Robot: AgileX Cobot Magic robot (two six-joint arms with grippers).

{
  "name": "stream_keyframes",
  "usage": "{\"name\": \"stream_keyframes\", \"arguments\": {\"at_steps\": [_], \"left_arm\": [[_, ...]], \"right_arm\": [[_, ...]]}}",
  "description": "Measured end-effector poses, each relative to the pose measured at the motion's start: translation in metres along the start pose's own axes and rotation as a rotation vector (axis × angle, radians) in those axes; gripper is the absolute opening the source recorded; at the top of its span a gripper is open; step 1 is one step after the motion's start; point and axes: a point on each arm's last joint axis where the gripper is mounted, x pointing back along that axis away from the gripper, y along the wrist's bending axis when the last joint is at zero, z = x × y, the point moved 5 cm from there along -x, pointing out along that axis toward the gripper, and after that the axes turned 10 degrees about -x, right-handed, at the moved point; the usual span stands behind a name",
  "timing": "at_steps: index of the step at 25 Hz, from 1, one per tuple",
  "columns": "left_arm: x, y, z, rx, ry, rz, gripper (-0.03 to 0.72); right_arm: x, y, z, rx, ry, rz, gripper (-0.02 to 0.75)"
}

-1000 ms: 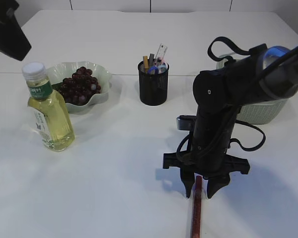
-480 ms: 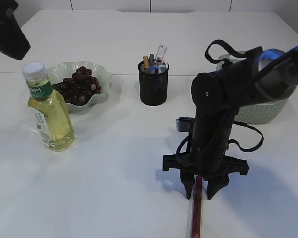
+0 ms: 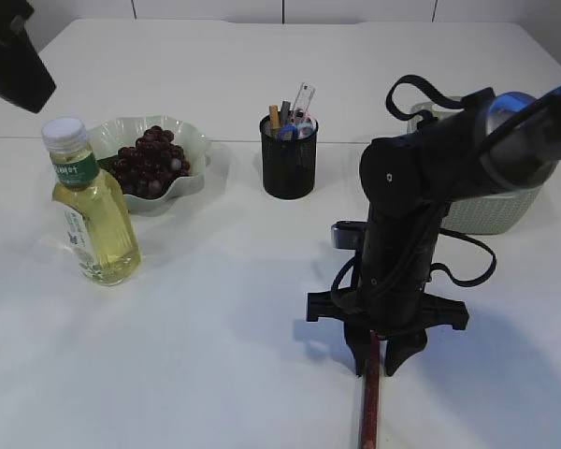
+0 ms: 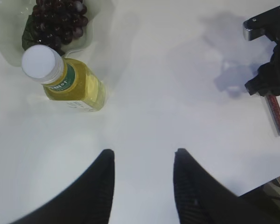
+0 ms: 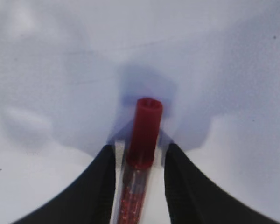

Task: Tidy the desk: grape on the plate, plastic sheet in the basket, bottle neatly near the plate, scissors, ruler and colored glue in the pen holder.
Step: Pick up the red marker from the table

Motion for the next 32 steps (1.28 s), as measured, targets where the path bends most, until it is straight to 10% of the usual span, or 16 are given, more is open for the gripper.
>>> {"name": "stream_keyframes", "arguments": {"at_steps": [32], "left_arm": [[-0.0029,0.0006,-0.0006,-0.004,0.008,-0.007,0.309]], "right_arm": [[-0.0038,-0.0035,0.0022,0.086,0.036,0.036,0.173]]}}
